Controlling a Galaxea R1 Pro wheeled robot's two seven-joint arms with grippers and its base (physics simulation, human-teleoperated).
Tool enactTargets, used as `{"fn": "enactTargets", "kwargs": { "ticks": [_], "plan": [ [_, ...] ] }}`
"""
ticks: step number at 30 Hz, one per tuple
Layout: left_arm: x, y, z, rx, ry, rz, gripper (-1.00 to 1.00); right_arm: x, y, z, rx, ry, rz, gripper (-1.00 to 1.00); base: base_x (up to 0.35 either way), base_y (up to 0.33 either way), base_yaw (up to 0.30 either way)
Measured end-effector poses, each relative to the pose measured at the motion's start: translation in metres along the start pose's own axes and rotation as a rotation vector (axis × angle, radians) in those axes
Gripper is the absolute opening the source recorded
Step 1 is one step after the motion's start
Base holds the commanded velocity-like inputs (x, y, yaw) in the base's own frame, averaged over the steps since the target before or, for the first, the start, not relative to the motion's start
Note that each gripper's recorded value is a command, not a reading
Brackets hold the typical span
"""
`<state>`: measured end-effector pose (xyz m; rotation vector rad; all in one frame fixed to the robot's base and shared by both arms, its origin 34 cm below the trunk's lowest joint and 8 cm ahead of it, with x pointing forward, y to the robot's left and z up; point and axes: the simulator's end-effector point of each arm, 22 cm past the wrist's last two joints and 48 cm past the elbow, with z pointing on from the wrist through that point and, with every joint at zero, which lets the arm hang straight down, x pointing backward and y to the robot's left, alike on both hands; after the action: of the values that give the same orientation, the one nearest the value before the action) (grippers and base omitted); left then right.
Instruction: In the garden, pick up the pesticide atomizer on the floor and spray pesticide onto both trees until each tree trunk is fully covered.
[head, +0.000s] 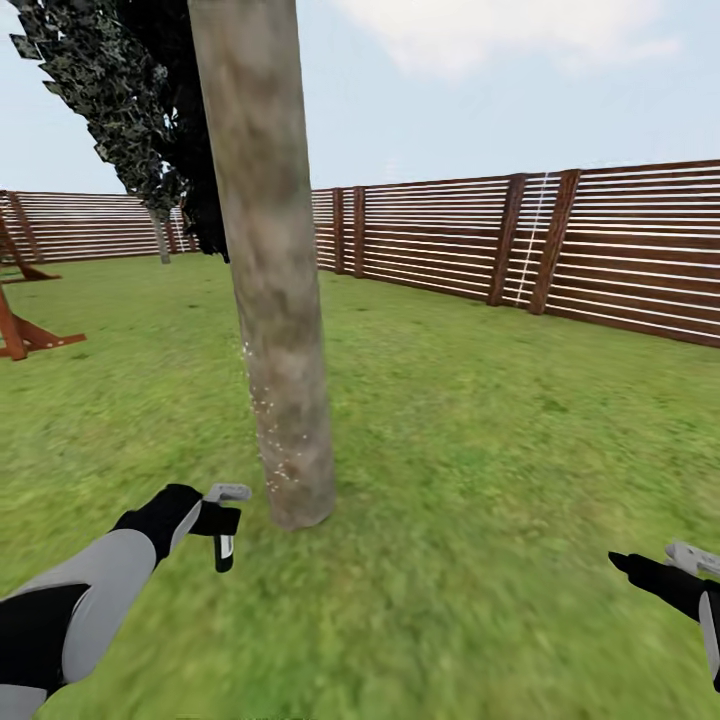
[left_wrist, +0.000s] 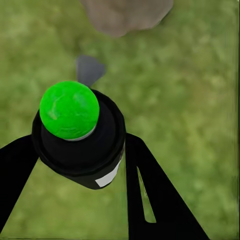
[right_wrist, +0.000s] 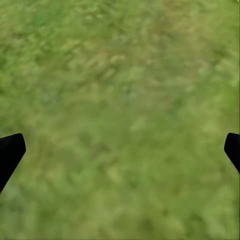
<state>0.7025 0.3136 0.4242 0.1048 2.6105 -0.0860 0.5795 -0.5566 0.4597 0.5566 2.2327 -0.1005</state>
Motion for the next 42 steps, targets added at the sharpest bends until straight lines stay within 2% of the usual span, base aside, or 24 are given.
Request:
{"fn": "enactTargets", "kwargs": {
  "ticks": [13, 23, 27, 29, 34, 35, 36, 38, 39, 40, 42],
  "plan": [
    [-0.001, -0.001, 0.000, 0.003, -0.003, -0.005, -1.00, 0.000, 0.000, 0.000, -0.001, 0.000, -0.001, 1.00, 0.000, -0.318, 0.148],
    [-0.005, 0.003, -0.001, -0.004, -0.021, -0.003, -1.00, 0.001, 0.000, 0.000, 0.001, 0.001, 0.000, 1.00, 0.000, -0.318, 0.014],
    [-0.003, 0.006, -0.001, -0.009, -0.018, -0.004, -1.00, 0.001, 0.000, 0.000, 0.001, 0.002, -0.001, 1.00, 0.000, -0.050, 0.000],
    [-0.002, 0.018, -0.003, -0.025, -0.017, -0.003, -1.00, 0.001, 0.000, 0.000, 0.001, 0.002, -0.001, 1.00, -0.027, -0.006, 0.000],
    [-0.007, 0.025, -0.006, -0.032, -0.028, -0.014, -1.00, 0.001, 0.000, 0.000, 0.001, 0.002, -0.001, 1.00, -0.140, -0.001, 0.000],
    [-0.032, 0.030, -0.018, -0.048, -0.071, -0.009, -1.00, 0.001, 0.000, 0.000, 0.001, 0.002, -0.001, 1.00, -0.013, 0.000, 0.000],
    [-0.045, 0.032, -0.027, -0.053, -0.086, -0.015, -1.00, 0.001, 0.000, 0.000, 0.001, 0.001, -0.001, 1.00, -0.007, 0.000, 0.000],
    [-0.071, 0.038, -0.056, -0.078, -0.078, -0.040, -1.00, 0.001, 0.000, 0.000, 0.001, 0.001, 0.000, 1.00, -0.002, 0.000, 0.000],
    [-0.091, 0.039, -0.076, -0.091, -0.096, -0.050, -1.00, 0.001, 0.000, 0.000, 0.001, 0.001, 0.000, 1.00, 0.000, 0.000, 0.000],
    [-0.099, 0.038, -0.084, -0.090, -0.106, -0.056, -1.00, 0.001, 0.000, 0.000, 0.001, 0.001, 0.000, 1.00, 0.000, 0.000, 0.000],
    [-0.100, 0.036, -0.090, -0.091, -0.082, -0.067, -1.00, 0.001, 0.000, 0.000, 0.001, 0.001, 0.000, 1.00, 0.000, 0.000, 0.000]
  ]
}}
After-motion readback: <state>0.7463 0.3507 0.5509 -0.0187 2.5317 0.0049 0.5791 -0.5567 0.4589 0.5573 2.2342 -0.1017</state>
